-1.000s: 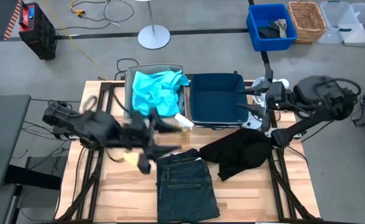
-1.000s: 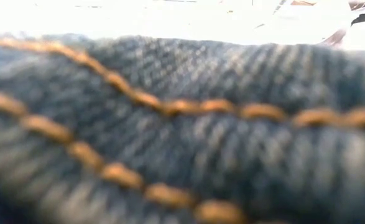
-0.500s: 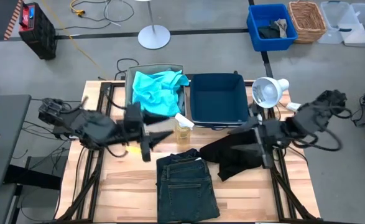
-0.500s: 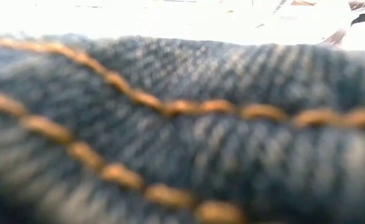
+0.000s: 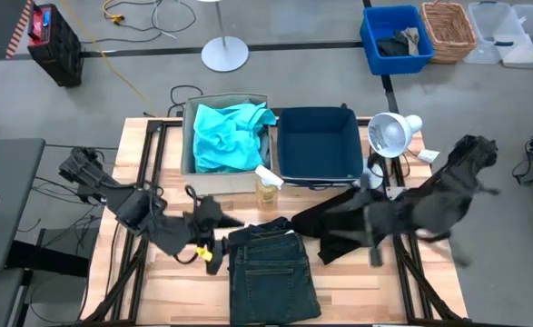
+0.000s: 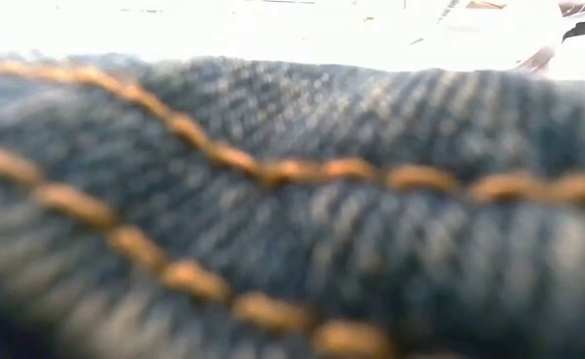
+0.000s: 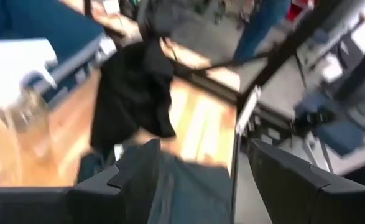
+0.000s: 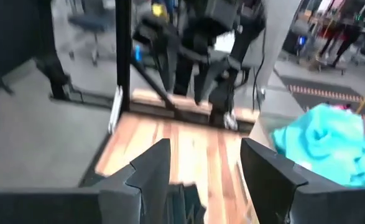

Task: Sort clothes
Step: Put the dark blue pants into the blue laundry organizer

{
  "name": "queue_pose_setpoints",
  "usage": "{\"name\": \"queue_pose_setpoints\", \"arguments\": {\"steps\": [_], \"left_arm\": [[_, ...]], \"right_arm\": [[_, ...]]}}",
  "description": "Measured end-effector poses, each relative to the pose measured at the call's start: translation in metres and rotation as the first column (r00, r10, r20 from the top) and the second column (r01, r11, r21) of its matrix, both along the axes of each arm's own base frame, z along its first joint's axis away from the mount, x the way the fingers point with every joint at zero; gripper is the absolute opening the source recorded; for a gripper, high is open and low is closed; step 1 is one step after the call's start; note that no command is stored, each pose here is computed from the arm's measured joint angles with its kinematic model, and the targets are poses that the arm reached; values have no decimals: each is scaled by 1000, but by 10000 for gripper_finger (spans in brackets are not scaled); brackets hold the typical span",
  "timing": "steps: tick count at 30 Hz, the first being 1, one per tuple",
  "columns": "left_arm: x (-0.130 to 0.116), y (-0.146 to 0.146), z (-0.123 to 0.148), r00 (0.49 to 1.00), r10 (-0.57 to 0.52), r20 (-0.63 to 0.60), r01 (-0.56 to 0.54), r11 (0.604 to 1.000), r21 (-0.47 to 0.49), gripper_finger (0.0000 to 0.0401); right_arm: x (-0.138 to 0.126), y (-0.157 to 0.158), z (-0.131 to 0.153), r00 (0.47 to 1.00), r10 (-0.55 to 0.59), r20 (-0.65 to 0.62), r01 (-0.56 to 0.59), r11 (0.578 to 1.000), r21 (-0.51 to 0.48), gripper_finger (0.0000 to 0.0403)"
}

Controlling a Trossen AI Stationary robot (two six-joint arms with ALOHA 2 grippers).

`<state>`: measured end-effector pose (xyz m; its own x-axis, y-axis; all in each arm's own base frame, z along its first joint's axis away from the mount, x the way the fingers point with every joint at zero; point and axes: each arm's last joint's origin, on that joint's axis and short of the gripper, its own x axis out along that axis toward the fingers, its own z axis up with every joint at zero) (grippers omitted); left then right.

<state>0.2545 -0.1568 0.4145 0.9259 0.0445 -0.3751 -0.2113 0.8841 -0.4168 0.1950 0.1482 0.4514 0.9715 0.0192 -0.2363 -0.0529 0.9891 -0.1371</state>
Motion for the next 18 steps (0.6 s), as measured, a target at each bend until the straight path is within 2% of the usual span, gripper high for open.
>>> {"name": "queue_pose_setpoints", "arguments": {"steps": [3, 7, 13, 18], "left_arm": [[-5, -11, -10, 999, -35, -42, 35, 999, -7, 238], [-10, -21, -26, 994, -71, -80, 73, 997, 21, 238], [-10, -30, -45, 989, -85, -120, 79, 996, -47, 238], [-13, -34, -60, 978, -120, -170, 123, 992, 4, 238]], "right_arm": [[17, 15, -18, 998, -16, -67, 16, 1000, -1, 207], [37, 36, -42, 988, -51, -143, 62, 995, 73, 207], [42, 66, -83, 945, -91, -315, 138, 981, 133, 207], [32, 82, -107, 891, -143, -432, 232, 959, 161, 207]]}}
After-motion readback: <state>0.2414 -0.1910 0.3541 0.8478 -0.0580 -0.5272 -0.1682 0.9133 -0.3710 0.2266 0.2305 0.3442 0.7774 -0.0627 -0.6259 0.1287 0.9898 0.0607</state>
